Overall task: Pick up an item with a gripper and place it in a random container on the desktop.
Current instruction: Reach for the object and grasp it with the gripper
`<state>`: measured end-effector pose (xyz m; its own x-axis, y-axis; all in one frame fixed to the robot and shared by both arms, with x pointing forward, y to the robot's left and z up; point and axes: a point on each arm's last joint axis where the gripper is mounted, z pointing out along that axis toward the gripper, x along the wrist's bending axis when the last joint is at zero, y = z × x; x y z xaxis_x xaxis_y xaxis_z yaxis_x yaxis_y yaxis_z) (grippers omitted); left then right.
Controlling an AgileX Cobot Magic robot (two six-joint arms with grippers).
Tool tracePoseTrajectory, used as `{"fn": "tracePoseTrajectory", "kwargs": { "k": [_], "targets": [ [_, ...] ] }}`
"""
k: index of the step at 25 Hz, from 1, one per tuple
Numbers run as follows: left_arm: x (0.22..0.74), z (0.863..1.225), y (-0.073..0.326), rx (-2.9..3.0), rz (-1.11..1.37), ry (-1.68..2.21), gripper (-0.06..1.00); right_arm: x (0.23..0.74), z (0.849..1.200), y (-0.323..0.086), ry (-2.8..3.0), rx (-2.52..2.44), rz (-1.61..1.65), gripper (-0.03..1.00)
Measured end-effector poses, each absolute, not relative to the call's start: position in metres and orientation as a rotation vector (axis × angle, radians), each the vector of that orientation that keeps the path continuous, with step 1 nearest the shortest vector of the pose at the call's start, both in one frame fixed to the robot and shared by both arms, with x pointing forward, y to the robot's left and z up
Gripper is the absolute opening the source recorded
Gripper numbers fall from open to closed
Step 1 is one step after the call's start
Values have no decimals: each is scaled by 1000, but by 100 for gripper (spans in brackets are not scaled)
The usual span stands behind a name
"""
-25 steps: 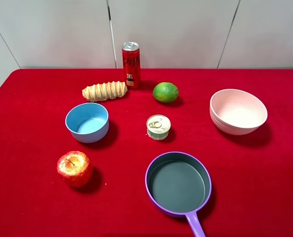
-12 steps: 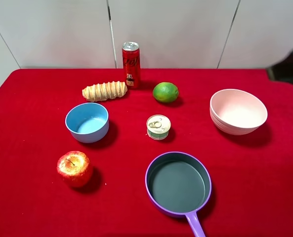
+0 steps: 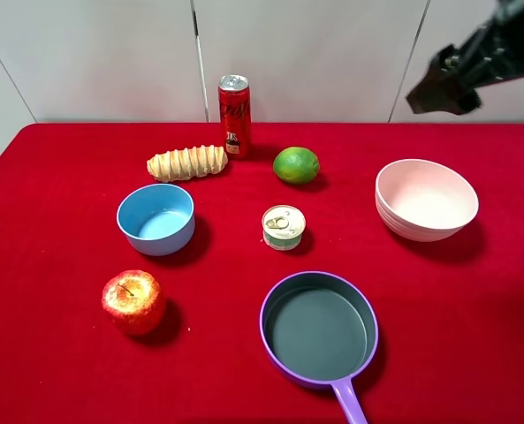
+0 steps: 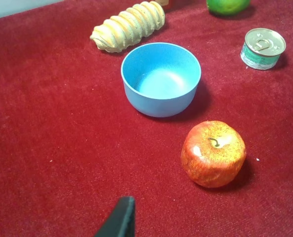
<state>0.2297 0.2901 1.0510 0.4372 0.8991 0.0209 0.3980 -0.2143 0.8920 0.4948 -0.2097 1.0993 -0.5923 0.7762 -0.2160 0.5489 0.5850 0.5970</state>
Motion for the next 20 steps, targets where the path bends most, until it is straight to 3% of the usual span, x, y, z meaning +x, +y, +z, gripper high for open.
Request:
{"fn": "tracePoseTrajectory", "kwargs": {
  "k": [20],
  "targets": [
    [230, 1051, 290, 1802, 709, 1111, 99, 586, 1056, -173, 2552, 777, 575, 69]
  ]
}}
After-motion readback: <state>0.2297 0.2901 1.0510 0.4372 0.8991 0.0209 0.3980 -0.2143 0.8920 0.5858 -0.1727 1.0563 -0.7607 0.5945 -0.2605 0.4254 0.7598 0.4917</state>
